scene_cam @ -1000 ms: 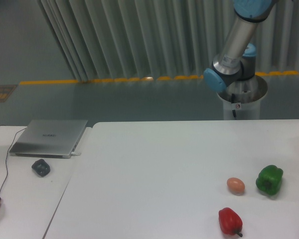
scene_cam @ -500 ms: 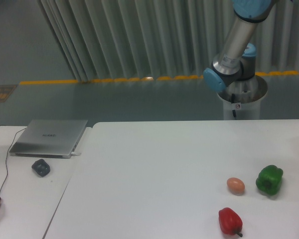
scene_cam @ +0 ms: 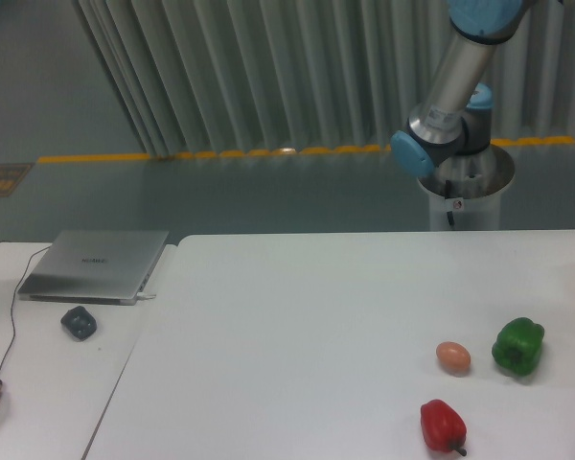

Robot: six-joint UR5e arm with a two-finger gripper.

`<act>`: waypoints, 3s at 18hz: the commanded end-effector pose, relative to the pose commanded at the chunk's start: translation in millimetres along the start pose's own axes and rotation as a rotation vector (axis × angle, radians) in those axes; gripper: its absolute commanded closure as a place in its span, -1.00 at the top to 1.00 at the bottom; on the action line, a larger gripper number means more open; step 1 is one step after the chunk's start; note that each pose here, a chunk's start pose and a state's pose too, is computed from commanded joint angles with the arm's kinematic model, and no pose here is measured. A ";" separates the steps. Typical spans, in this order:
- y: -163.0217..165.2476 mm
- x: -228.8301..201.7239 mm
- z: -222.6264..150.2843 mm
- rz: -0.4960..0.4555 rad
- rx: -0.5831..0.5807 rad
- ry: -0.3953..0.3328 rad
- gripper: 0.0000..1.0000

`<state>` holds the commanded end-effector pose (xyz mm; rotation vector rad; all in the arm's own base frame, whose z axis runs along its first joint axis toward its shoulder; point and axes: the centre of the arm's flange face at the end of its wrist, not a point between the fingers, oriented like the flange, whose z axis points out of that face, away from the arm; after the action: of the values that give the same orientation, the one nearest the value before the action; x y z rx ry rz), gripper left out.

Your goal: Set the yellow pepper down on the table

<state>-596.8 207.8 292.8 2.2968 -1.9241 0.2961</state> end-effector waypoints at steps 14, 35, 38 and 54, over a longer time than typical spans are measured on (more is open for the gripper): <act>-27.3 -17.3 -84.8 -0.153 0.023 -0.041 -0.08; -204.8 -199.2 -152.7 -1.108 0.288 -0.304 -0.07; -221.4 -221.6 -151.1 -1.266 0.351 -0.379 -0.06; -259.1 -293.0 -88.8 -1.378 0.227 -0.384 0.00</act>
<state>-396.8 554.6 317.6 3.3006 0.0032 -0.1165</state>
